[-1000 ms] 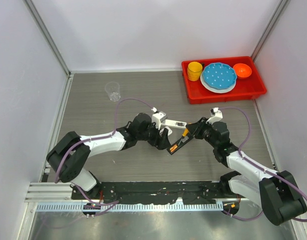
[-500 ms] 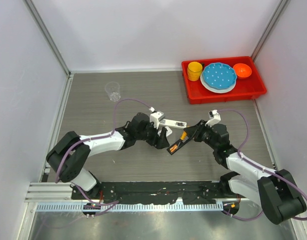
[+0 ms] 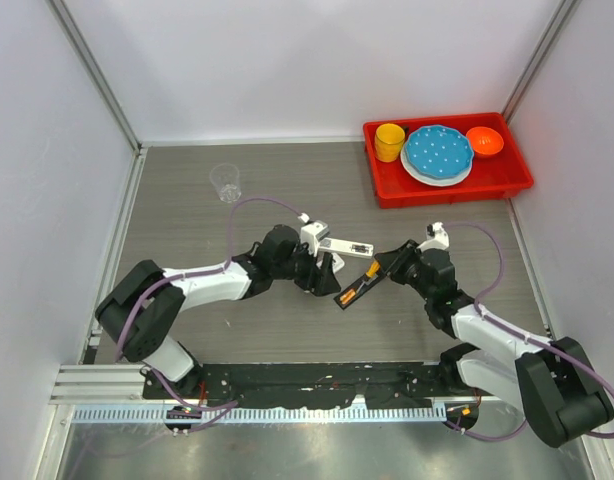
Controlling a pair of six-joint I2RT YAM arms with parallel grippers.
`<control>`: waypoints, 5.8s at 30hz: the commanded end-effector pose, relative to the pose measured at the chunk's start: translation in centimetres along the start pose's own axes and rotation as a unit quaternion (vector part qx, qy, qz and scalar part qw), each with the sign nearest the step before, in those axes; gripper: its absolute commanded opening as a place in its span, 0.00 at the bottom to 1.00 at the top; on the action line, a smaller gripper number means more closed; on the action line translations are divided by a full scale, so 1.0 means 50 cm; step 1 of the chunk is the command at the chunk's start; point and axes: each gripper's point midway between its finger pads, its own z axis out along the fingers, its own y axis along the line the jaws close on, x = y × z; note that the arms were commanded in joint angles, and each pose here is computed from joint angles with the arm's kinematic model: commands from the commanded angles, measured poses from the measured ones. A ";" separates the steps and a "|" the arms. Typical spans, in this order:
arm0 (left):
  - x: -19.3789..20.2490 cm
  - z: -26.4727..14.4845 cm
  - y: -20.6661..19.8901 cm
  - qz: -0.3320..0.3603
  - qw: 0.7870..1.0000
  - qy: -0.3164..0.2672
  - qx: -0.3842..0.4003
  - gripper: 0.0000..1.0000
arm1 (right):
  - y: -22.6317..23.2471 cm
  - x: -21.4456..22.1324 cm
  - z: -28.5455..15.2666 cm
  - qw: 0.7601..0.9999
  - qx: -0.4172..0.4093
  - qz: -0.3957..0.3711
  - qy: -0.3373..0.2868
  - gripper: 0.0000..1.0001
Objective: Unload the batteries from the remote control
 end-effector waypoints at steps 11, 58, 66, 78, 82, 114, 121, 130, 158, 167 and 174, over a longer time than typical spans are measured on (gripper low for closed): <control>-0.021 0.073 -0.009 -0.027 0.998 -0.005 0.050 0.61 | -0.046 -0.020 0.009 0.995 0.082 0.039 -0.031 0.01; -0.067 -0.016 -0.021 0.012 0.998 -0.054 0.007 0.54 | 0.169 0.071 0.115 0.997 -0.050 0.006 0.065 0.01; -0.034 -0.002 -0.014 0.003 0.999 -0.032 0.015 0.54 | 0.172 -0.009 0.099 0.999 -0.029 -0.017 0.015 0.01; -0.002 0.058 0.005 0.006 1.000 0.009 0.008 0.55 | 0.080 -0.099 0.058 0.999 0.029 -0.036 -0.023 0.01; 0.021 0.073 0.012 0.012 1.000 0.028 -0.007 0.57 | 0.059 -0.103 0.046 0.998 0.039 -0.040 -0.022 0.01; 0.047 0.118 -0.103 -0.017 0.996 0.013 0.085 0.56 | 0.056 -0.070 -0.003 0.998 0.013 -0.063 0.003 0.01; 0.066 0.107 -0.076 -0.017 0.998 0.024 0.052 0.30 | 0.048 -0.055 -0.011 0.998 0.013 -0.057 0.011 0.01; 0.095 0.118 -0.045 -0.017 0.998 0.049 0.022 0.02 | 0.030 -0.029 -0.013 0.998 0.017 -0.049 0.026 0.01; 0.128 0.149 -0.031 -0.033 0.997 0.073 0.022 0.00 | 0.013 0.046 0.012 0.997 -0.004 0.045 0.061 0.01; 0.129 0.151 -0.029 -0.036 0.997 0.072 0.021 0.00 | 0.041 0.027 0.020 0.996 -0.025 0.062 0.054 0.01; 0.134 0.151 -0.026 -0.040 0.996 0.072 0.019 0.00 | 0.064 0.022 0.031 0.994 -0.043 0.082 0.057 0.01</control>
